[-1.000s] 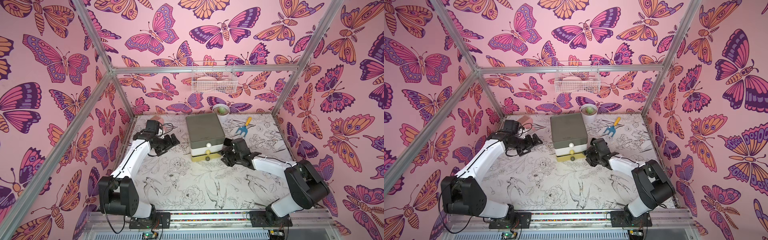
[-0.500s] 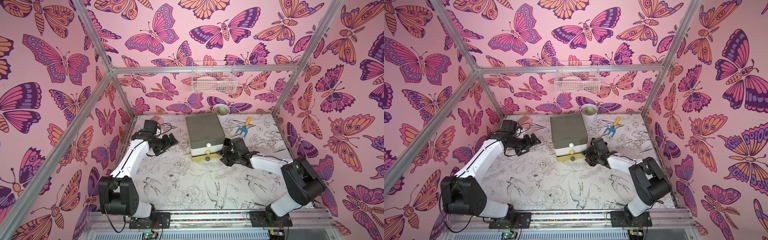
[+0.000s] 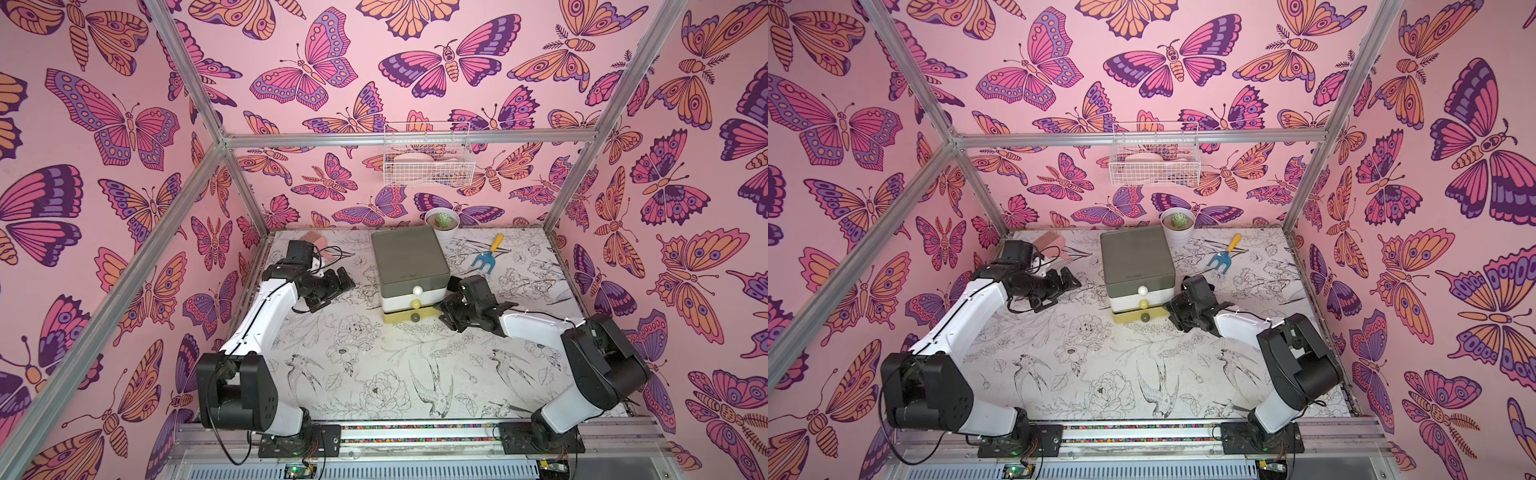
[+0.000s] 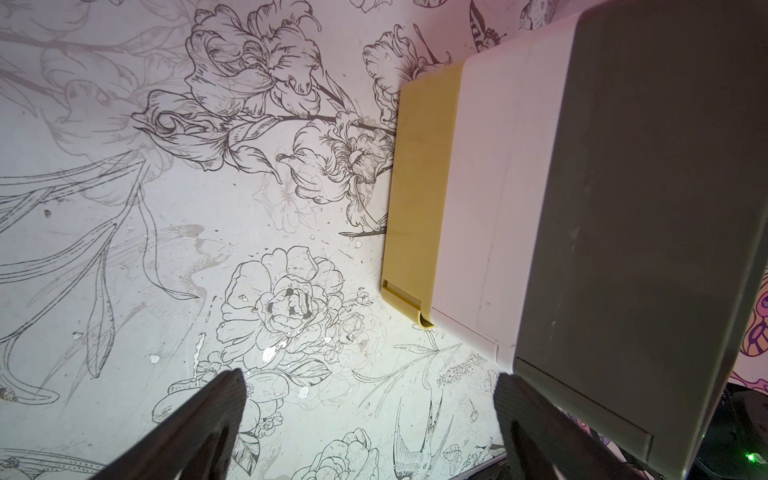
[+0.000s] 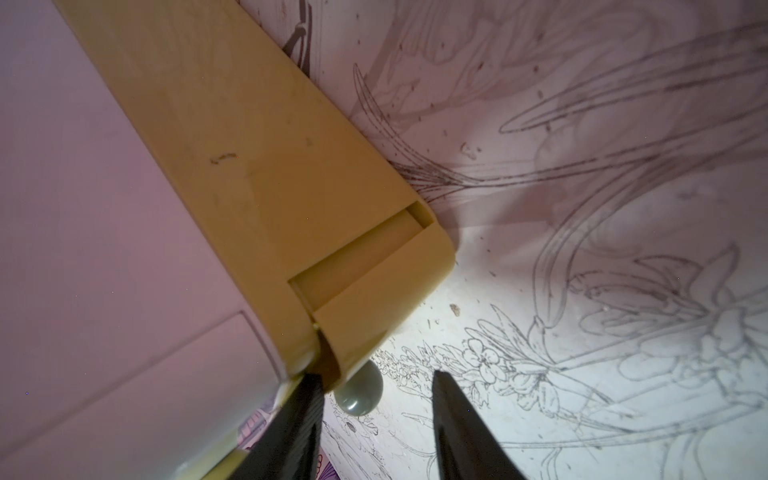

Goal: Place the brooch boxes into the drawer by color
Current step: Open the drawer in the storage box.

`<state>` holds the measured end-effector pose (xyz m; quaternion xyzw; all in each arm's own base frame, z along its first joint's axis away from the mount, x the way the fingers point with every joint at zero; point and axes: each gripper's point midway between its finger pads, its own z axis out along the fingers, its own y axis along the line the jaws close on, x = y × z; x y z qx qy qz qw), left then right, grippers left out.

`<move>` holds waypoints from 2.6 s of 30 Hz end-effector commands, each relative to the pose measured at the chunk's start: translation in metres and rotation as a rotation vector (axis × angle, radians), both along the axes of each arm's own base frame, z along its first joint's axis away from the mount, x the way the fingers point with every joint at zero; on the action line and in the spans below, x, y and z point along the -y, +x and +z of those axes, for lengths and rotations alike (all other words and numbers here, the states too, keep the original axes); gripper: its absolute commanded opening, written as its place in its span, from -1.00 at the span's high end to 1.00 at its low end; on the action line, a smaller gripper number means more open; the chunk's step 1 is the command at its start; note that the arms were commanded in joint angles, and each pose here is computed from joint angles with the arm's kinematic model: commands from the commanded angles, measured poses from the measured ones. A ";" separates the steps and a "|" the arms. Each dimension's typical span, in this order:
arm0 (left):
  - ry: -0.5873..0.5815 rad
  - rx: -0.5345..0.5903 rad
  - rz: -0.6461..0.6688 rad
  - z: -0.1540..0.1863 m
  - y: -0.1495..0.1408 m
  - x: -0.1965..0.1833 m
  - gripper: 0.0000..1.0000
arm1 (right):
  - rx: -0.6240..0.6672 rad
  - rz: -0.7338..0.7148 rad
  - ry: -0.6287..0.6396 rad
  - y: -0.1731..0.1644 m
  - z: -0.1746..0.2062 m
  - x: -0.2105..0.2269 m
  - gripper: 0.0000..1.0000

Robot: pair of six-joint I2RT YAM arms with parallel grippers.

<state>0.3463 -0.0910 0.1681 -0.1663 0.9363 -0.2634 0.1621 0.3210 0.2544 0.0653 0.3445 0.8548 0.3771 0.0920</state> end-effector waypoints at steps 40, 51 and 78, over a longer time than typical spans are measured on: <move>-0.006 -0.008 -0.002 0.000 -0.012 -0.005 -1.00 | -0.003 -0.036 -0.039 -0.009 0.019 0.015 0.20; -0.001 -0.016 -0.001 -0.004 -0.013 -0.007 -1.00 | -0.052 -0.026 -0.060 -0.023 0.003 0.020 0.49; 0.003 -0.026 -0.010 -0.011 -0.023 -0.009 -1.00 | -0.073 -0.090 -0.048 -0.070 0.023 0.056 0.56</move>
